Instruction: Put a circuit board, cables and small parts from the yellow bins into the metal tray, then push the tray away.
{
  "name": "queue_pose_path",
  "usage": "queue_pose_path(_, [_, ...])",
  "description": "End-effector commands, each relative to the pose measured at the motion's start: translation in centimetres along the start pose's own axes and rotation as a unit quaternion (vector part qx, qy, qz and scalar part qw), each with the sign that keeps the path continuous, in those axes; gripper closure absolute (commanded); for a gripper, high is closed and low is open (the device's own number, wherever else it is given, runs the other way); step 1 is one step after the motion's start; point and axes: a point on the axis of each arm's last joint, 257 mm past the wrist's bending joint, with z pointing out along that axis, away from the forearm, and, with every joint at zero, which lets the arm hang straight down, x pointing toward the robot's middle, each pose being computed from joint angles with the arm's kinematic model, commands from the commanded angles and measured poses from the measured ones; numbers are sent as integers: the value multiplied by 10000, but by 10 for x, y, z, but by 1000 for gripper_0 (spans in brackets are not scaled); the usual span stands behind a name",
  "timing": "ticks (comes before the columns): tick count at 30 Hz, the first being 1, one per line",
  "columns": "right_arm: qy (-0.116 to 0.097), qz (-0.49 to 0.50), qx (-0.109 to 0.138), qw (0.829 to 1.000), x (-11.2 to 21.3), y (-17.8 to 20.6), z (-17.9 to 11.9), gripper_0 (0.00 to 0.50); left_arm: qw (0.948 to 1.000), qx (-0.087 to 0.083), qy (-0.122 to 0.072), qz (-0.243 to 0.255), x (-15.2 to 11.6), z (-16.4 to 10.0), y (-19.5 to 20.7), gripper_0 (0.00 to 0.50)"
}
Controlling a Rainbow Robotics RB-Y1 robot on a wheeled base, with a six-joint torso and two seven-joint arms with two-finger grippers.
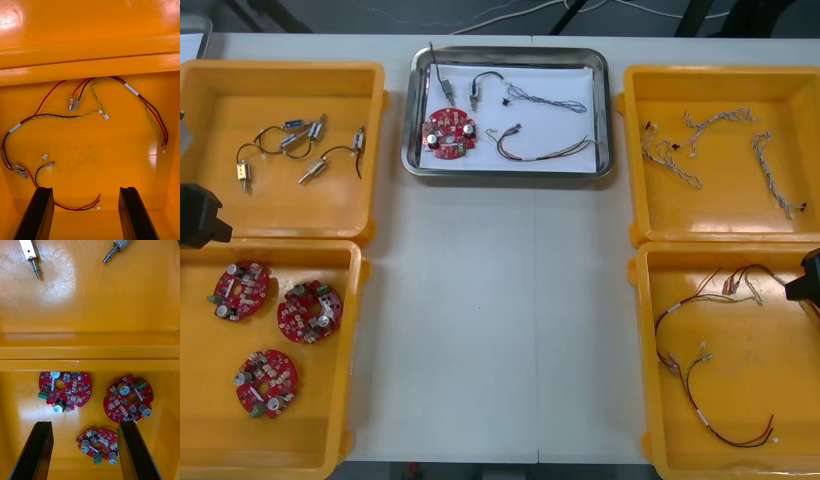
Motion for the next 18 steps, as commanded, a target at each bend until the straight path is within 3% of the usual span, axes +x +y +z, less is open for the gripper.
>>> queue_pose_path(1, [-69,144,-74,9998,-1,-2,-2,0,9988,-293,-133,356,-5,-15,20,0])
queue_pose_path(18, [-69,144,-74,9998,-1,-2,-2,0,9988,-293,-133,356,-5,-15,20,0])
